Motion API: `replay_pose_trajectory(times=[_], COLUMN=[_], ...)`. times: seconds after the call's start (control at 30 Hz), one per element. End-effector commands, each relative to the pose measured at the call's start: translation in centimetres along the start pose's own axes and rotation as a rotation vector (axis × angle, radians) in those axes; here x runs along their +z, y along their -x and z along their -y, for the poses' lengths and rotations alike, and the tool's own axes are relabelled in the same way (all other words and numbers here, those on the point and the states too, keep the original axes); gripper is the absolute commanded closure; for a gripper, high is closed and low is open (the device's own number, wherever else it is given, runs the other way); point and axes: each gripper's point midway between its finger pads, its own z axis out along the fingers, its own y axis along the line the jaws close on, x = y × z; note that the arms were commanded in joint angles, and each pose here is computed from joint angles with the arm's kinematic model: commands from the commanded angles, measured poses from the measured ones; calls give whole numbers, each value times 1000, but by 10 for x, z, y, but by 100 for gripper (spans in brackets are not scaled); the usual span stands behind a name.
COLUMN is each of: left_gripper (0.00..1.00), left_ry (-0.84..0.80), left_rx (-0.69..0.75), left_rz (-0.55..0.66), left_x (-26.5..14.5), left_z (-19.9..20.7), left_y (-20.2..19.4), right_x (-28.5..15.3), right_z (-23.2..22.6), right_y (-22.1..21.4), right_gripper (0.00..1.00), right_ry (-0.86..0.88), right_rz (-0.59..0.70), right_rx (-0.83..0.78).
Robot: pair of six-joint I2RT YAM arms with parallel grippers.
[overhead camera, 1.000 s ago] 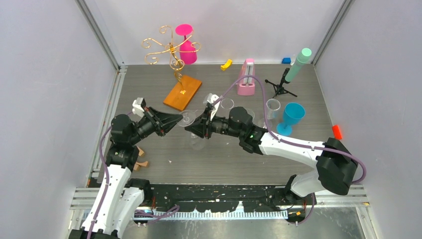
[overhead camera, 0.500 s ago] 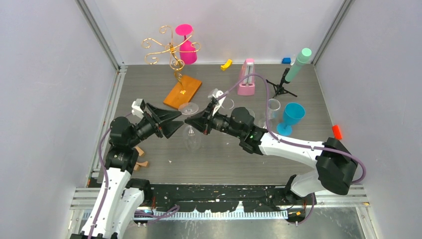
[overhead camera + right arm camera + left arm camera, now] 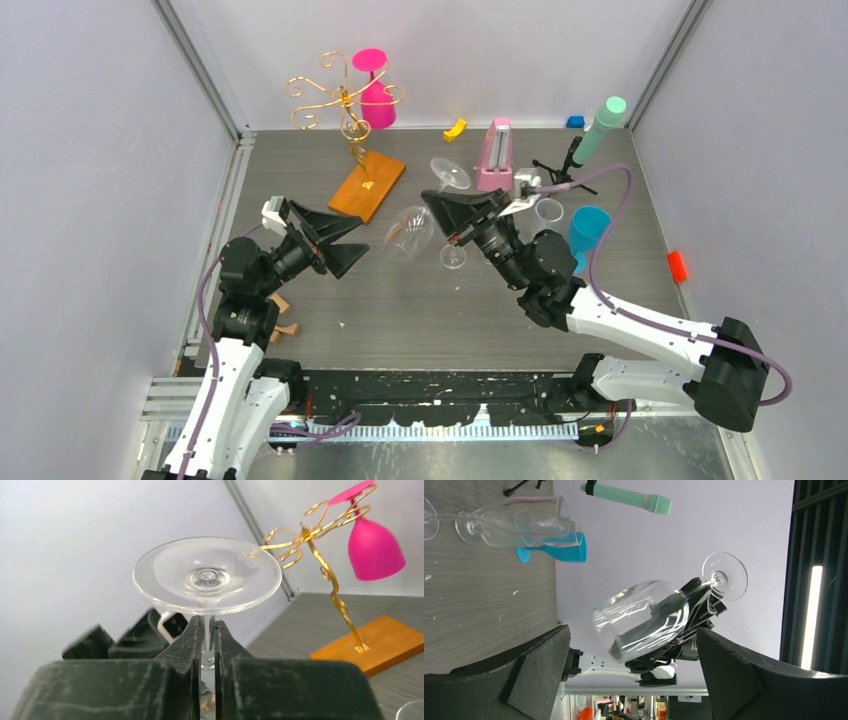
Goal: Take the wine glass off the wine glass rack
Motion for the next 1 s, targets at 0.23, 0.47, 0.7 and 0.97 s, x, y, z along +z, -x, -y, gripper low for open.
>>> replay_pose_trajectory(times=[0.23, 0.47, 0.7, 0.97], left_gripper=[21, 26, 31, 49], left_ry=[-179, -221, -303, -399], left_rx=[-16, -30, -52, -112], left_rz=[-53, -50, -56, -1], left_x=[-4, -6, -7, -14], left_z=[39, 46, 60, 67], left_y=[-8, -8, -6, 4], right_x=[9, 17, 25, 30], right_z=[14, 18, 16, 18], right_y=[55, 46, 28, 9], right_gripper=[100, 100, 100, 100], right_ry=[-100, -104, -83, -69], right_rz=[339, 341, 294, 261], right_rx=[396, 474, 565, 588])
